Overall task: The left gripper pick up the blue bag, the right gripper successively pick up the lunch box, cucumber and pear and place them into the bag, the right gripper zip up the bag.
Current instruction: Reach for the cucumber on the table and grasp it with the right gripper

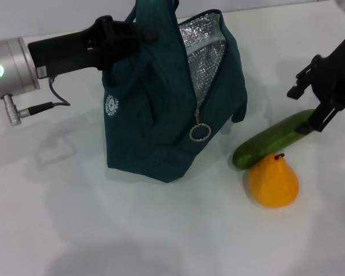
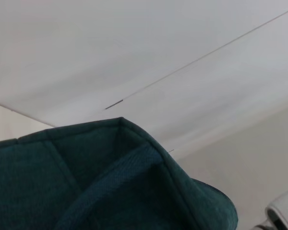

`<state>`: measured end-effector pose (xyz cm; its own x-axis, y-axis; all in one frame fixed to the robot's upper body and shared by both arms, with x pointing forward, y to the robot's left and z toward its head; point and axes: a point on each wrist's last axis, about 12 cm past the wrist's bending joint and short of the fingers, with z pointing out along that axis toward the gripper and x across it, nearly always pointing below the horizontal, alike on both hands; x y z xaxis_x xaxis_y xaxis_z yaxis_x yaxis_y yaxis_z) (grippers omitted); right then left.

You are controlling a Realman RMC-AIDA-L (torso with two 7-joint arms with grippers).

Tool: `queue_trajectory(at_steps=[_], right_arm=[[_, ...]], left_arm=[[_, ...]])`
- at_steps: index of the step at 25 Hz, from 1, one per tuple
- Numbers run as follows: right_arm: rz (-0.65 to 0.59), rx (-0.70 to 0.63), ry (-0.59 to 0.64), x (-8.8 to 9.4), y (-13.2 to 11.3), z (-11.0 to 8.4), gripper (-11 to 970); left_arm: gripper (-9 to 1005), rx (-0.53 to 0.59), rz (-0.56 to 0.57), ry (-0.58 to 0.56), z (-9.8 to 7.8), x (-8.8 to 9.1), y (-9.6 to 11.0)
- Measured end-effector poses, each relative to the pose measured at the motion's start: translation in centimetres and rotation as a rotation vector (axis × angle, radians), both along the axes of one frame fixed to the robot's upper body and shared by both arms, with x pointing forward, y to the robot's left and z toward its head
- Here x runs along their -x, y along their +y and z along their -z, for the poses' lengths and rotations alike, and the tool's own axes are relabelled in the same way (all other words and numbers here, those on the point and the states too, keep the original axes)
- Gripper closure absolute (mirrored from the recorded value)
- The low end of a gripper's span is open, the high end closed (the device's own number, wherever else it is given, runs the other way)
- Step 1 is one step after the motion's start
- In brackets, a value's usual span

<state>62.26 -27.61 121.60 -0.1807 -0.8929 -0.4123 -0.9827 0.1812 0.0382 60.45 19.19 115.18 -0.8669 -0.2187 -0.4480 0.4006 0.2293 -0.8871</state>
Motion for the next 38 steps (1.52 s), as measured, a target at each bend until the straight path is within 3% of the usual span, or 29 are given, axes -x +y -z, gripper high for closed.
queue_trajectory(at_steps=[13, 38], right_arm=[[-0.109, 0.150, 0.012, 0.6, 3.2, 3.6, 95], [-0.114, 0.230, -0.028, 0.3, 5.2, 4.9, 102]], left_arm=[[944, 0.004, -0.015, 0.008, 0.3, 0.1, 0.4], [943, 0.000, -0.029, 0.021, 0.9, 0.6, 1.3]])
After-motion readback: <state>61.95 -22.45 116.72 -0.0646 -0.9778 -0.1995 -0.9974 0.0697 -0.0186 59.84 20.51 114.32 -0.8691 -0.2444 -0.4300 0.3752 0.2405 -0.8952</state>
